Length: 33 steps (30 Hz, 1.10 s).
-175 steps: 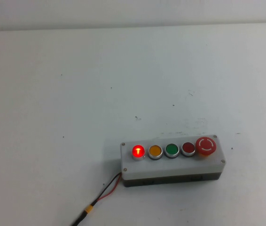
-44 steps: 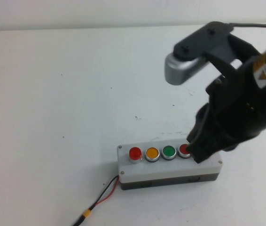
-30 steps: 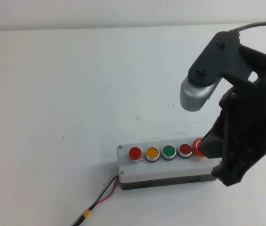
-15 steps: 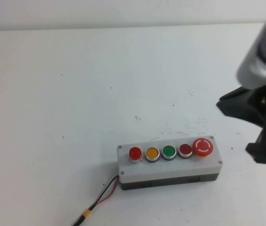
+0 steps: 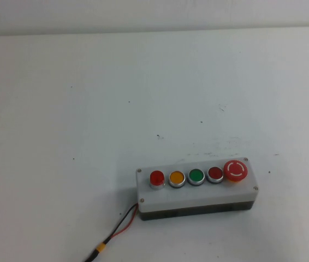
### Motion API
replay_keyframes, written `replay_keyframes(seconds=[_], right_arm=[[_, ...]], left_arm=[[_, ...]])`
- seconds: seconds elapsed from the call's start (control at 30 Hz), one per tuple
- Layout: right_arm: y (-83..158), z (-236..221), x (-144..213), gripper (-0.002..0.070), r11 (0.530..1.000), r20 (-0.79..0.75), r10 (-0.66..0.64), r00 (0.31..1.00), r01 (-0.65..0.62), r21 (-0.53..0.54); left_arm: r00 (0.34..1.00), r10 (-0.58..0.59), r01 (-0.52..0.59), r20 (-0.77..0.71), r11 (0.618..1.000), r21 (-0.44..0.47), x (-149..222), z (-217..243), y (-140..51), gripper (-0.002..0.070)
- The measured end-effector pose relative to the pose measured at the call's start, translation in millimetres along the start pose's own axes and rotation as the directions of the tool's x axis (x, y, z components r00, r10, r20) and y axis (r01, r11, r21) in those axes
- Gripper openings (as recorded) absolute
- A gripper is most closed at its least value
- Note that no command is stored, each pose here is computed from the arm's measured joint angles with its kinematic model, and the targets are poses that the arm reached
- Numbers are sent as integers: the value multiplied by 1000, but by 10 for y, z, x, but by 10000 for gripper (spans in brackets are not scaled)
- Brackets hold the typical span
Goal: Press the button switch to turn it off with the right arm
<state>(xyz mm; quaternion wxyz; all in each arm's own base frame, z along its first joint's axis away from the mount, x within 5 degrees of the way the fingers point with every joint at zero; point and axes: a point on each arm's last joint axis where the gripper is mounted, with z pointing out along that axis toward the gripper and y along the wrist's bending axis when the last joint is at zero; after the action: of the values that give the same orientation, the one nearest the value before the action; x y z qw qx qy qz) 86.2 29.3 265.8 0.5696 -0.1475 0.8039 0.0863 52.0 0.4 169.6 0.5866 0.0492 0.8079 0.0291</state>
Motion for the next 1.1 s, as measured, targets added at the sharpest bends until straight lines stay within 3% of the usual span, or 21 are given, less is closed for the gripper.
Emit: replay_keyframes(seconds=[0.23,0.37,1.1], right_arm=[[-94,-91,466,-16,983,288,42,957,-91,161],[-120,-106,634,-16,968,369,61,928,-145,206],[-67,-100,761,-16,975,338,114,934,-171,144]], left_arm=[[1000,0,0,0,1000,0,0,0,0,-2],[1000,0,0,0,1000,0,0,0,0,-2],[1000,0,0,0,1000,0,0,0,0,-2]])
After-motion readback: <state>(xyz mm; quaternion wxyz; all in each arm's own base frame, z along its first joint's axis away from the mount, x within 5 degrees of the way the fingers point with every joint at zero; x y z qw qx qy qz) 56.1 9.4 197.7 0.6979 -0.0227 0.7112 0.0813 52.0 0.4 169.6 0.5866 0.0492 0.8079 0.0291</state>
